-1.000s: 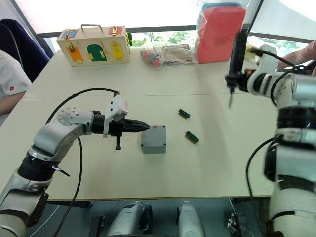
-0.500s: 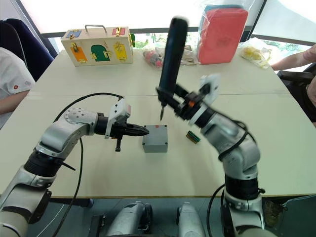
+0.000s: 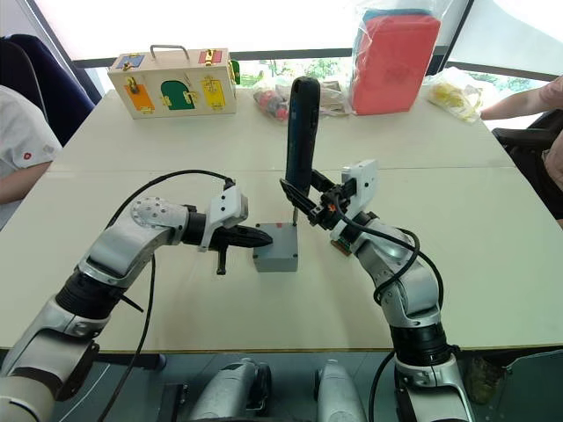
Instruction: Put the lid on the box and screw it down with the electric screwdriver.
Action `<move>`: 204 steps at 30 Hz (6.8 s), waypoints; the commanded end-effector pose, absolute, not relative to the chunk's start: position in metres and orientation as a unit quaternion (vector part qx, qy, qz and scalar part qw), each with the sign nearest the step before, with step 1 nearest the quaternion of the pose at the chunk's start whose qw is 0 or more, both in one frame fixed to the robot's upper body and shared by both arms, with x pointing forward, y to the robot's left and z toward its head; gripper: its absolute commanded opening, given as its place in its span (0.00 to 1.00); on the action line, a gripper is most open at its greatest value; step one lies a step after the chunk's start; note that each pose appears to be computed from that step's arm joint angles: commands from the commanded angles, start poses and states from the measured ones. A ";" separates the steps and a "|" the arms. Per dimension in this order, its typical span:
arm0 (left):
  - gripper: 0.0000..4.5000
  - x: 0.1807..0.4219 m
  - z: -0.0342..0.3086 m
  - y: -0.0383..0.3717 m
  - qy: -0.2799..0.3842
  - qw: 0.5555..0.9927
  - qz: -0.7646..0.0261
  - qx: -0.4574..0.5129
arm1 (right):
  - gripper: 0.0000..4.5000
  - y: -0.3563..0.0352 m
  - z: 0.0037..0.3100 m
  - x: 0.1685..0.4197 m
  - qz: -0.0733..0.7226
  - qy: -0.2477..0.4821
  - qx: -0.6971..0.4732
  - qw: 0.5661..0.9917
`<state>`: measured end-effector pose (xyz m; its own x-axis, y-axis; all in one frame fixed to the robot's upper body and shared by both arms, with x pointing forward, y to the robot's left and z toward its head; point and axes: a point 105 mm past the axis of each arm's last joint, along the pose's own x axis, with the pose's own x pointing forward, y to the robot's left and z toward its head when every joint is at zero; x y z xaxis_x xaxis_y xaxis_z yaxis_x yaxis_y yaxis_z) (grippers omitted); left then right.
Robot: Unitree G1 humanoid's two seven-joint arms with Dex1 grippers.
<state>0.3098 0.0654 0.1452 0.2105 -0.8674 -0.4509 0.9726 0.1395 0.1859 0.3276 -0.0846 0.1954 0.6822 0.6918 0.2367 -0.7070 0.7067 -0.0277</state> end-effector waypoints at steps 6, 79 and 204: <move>0.00 0.307 0.139 0.067 0.131 0.742 -0.617 0.228 | 0.41 -0.076 0.169 0.320 0.395 -0.108 -0.013 0.912; 0.00 0.284 0.167 0.077 0.082 0.738 -0.632 0.222 | 0.41 -0.247 0.153 0.310 0.173 0.422 0.156 0.876; 0.00 0.328 0.138 0.095 0.121 0.777 -0.564 0.253 | 0.99 -0.107 0.142 0.273 0.573 0.168 -0.201 0.777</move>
<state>0.3255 0.0885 0.1184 0.3055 -0.8070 -0.5053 0.9509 0.2313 0.2055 0.2706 -0.1024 0.1160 0.2597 0.7882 -0.5579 -0.9645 0.2409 -0.1085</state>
